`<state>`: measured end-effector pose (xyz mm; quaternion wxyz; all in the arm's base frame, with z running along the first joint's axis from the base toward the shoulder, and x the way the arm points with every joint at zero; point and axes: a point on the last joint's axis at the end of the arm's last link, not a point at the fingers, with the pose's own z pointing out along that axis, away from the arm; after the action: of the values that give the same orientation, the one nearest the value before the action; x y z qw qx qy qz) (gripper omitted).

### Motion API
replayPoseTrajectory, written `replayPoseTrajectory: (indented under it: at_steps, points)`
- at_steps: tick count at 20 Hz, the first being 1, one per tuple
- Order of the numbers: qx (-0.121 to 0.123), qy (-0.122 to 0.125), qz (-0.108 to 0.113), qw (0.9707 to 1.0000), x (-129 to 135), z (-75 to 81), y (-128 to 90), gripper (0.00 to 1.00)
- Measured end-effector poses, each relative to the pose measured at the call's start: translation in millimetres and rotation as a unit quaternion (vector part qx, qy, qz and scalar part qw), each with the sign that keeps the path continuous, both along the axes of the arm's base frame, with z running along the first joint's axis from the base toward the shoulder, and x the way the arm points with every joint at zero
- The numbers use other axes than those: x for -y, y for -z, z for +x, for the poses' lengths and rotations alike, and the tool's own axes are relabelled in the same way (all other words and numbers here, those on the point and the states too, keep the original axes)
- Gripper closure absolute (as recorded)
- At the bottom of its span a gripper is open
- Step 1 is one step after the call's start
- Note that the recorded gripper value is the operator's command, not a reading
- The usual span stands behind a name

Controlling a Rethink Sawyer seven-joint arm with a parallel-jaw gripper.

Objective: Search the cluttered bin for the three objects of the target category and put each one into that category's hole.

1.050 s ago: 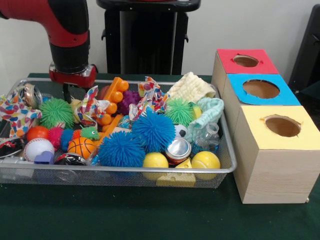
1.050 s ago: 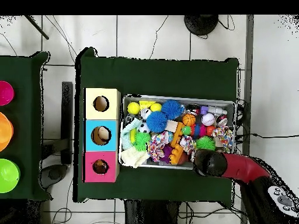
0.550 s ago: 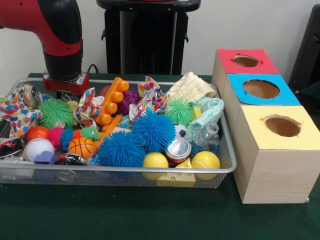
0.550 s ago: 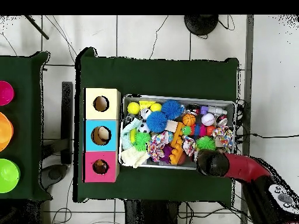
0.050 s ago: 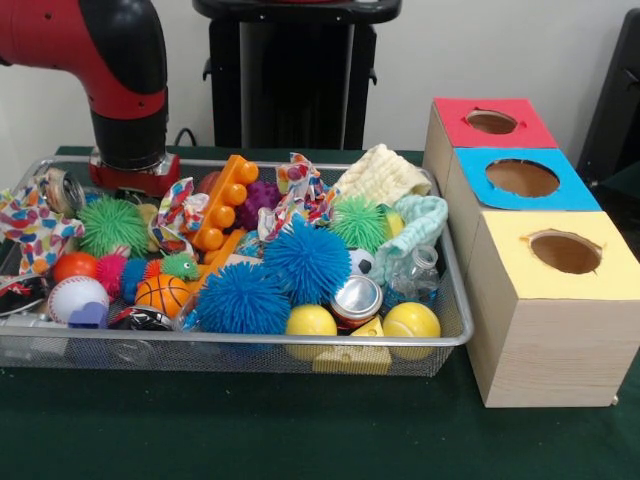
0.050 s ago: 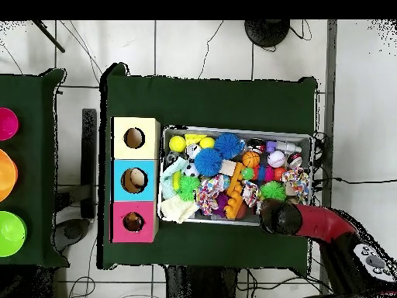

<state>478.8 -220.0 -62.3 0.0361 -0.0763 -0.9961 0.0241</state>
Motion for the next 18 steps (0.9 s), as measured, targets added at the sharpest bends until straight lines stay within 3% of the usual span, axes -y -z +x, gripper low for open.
replayPoseTrajectory:
  at_steps: [1,2,13,18]
  points:
    - [0.000,0.000,0.001,1.0000,-1,0.3,0,0.00]
    - [0.000,-0.001,0.002,1.0000,-2,0.5,0,1.00]
    - [0.006,-0.003,0.004,1.0000,-5,4.3,-4,1.00]
    - [0.021,-0.003,-0.001,0.9998,-3,14.4,-24,1.00]
